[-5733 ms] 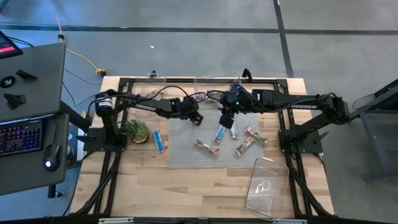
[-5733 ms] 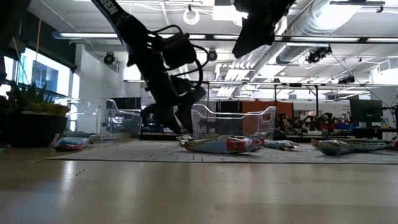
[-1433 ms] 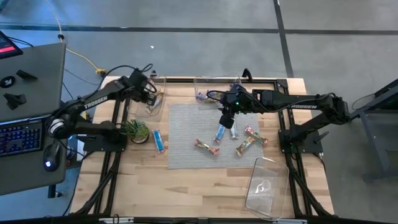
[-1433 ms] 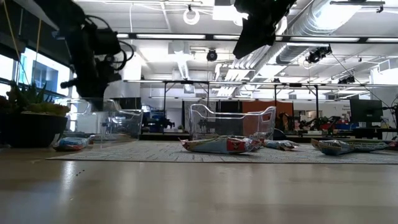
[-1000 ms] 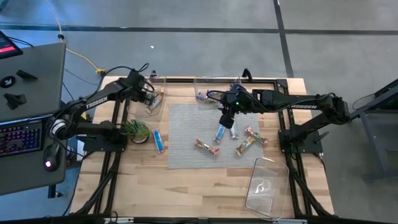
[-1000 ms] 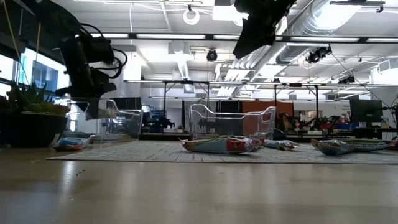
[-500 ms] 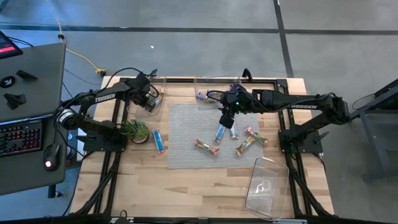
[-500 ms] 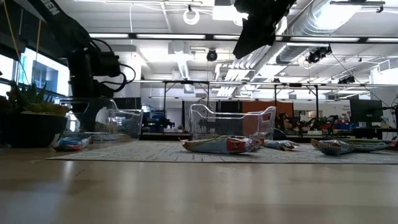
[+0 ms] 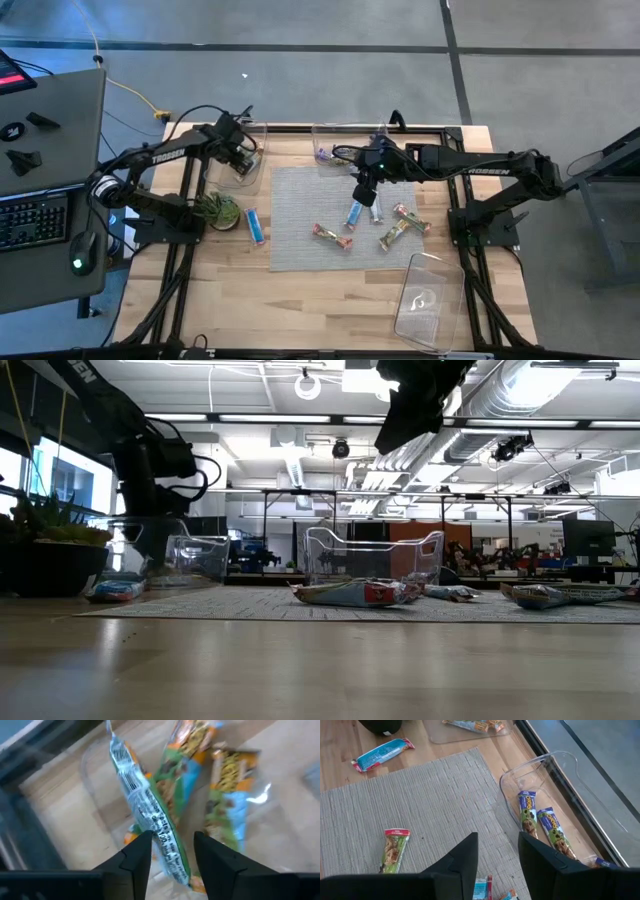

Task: Pick and place Granola Bars by type
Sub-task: Put the yellow granola bar into the left transparent bin

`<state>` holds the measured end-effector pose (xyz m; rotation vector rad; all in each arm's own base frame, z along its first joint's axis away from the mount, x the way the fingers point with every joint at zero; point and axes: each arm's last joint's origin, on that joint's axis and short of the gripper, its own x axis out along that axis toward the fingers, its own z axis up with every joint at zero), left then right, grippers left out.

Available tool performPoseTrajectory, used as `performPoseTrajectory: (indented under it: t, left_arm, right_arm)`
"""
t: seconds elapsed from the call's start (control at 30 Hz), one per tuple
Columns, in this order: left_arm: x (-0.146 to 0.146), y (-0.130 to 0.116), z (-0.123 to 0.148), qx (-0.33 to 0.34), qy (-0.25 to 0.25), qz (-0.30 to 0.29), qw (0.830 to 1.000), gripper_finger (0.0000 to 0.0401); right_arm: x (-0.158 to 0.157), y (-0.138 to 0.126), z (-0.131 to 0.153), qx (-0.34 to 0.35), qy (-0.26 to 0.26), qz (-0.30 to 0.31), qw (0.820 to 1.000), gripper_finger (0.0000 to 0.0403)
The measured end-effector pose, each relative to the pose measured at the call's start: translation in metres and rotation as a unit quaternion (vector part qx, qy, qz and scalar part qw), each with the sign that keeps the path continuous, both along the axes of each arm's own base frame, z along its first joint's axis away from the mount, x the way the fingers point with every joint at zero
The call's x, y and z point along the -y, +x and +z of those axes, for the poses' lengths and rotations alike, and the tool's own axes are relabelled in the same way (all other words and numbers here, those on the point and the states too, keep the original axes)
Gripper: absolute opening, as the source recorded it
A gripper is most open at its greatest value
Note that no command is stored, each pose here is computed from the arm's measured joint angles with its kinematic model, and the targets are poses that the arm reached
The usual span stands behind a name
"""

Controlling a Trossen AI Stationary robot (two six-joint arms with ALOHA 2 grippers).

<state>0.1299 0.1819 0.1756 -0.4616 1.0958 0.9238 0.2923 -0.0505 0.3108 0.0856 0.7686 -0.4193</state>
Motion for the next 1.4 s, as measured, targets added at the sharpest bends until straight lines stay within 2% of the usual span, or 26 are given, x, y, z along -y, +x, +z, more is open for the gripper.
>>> performPoseTrajectory:
  t: [0.1,0.27,0.4,0.43,0.57,0.67,0.8,1.0,1.17,1.3,1.4]
  left_arm:
    - [-0.004,0.004,0.015,0.016,-0.01,-0.008,1.0,0.0144]
    - [-0.012,0.012,0.06,0.038,-0.02,-0.02,0.999,0.0145]
    - [-0.019,0.02,0.1,0.095,-0.004,-0.041,0.995,0.0145]
    - [-0.02,0.022,0.109,0.114,0.0,-0.05,0.992,0.0145]
    - [-0.023,0.028,0.127,0.176,0.009,-0.083,0.981,0.0145]
    - [-0.023,0.03,0.126,0.201,0.0,-0.1,0.975,0.0145]
    - [-0.022,0.03,0.116,0.2,-0.009,-0.101,0.975,0.0145]
    - [-0.019,0.028,0.096,0.186,-0.029,-0.096,0.977,0.0145]
    - [-0.017,0.026,0.085,0.177,-0.044,-0.092,0.979,0.0145]
    - [-0.016,0.025,0.083,0.172,-0.046,-0.09,0.98,0.0145]
    - [-0.016,0.025,0.083,0.169,-0.044,-0.088,0.981,0.0145]
  right_arm:
    - [0.0,0.0,0.0,0.0,-0.001,-0.001,1.0,0.0124]
    - [0.001,0.0,0.0,0.0,-0.002,-0.002,1.0,0.0124]
    - [0.003,-0.001,0.0,-0.022,-0.051,0.011,0.998,0.0124]
    - [0.003,-0.002,0.0,-0.021,-0.044,-0.004,0.999,0.0124]
    - [0.002,-0.008,-0.006,-0.014,0.04,-0.097,0.994,0.0124]
    - [-0.002,-0.017,-0.014,-0.066,0.062,-0.144,0.985,0.0124]
    - [-0.006,-0.023,-0.029,-0.121,0.087,-0.221,0.964,0.0124]
    - [-0.014,-0.005,-0.06,-0.192,0.102,-0.2,0.955,0.0124]
    - [-0.021,0.009,-0.089,-0.244,0.135,-0.194,0.94,0.0124]
    - [-0.021,0.015,-0.103,-0.248,0.157,-0.242,0.925,0.0124]
    - [-0.02,0.015,-0.105,-0.243,0.162,-0.261,0.92,0.0124]
